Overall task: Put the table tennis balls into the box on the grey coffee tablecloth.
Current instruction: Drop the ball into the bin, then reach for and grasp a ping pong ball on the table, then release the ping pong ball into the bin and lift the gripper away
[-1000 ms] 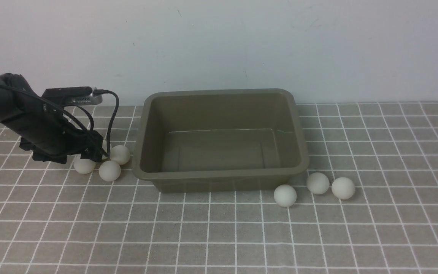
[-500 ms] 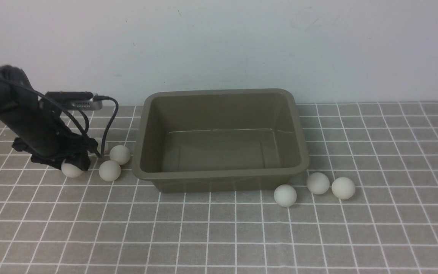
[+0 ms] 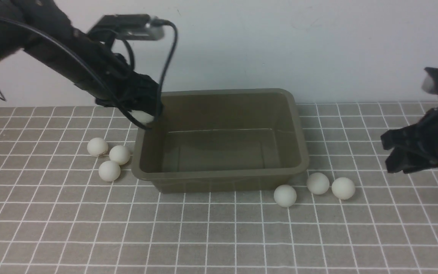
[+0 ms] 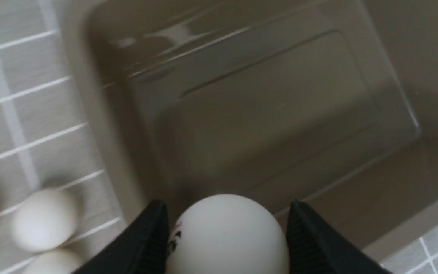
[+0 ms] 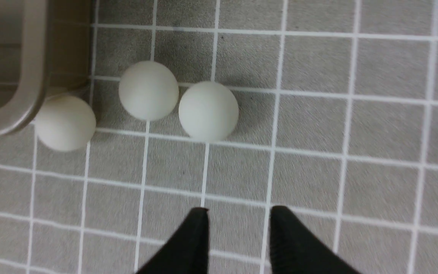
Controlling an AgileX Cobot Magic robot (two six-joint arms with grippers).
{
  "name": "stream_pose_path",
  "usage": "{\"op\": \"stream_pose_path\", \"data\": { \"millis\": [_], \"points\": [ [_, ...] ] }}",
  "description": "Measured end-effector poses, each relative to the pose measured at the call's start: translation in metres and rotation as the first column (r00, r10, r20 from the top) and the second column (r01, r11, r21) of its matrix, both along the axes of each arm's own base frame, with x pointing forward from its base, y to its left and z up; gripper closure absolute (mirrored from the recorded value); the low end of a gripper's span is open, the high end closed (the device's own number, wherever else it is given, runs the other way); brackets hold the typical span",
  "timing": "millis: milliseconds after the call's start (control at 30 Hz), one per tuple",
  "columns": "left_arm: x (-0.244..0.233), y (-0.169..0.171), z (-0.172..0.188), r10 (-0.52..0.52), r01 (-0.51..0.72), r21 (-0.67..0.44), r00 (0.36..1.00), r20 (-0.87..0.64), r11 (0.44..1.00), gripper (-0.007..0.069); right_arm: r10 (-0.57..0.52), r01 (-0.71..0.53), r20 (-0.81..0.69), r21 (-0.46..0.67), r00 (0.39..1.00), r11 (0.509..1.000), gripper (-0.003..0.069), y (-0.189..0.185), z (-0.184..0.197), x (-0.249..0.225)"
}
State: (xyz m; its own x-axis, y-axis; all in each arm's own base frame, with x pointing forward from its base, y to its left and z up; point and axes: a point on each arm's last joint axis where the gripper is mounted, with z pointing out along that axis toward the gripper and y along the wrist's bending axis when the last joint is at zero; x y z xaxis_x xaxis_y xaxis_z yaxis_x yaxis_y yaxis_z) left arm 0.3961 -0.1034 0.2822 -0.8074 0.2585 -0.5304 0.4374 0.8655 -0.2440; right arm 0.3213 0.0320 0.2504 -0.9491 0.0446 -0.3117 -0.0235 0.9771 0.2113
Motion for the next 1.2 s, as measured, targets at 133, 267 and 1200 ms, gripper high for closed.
{"op": "stream_pose_path", "data": {
  "millis": [133, 267, 1200],
  "points": [
    [0.003, -0.023, -0.024, -0.012, 0.011, -0.007, 0.998, -0.068, 1.000, 0.0265, 0.060, -0.062, -0.051, -0.026, 0.997, 0.998, 0.0262, 0.013, -0.025, 0.028],
    [0.008, -0.027, -0.041, 0.007, -0.007, -0.003, 0.992, -0.129, 1.000, 0.0145, 0.102, -0.106, -0.073, -0.058, 0.992, 0.993, 0.0160, 0.030, -0.044, 0.044],
    [0.053, 0.162, -0.044, 0.407, -0.376, 0.169, 0.883, -0.233, 0.911, 0.0461, 0.184, -0.216, 0.249, 0.107, 0.951, 0.971, 0.0300, 0.116, 0.038, 0.067]
  ]
}}
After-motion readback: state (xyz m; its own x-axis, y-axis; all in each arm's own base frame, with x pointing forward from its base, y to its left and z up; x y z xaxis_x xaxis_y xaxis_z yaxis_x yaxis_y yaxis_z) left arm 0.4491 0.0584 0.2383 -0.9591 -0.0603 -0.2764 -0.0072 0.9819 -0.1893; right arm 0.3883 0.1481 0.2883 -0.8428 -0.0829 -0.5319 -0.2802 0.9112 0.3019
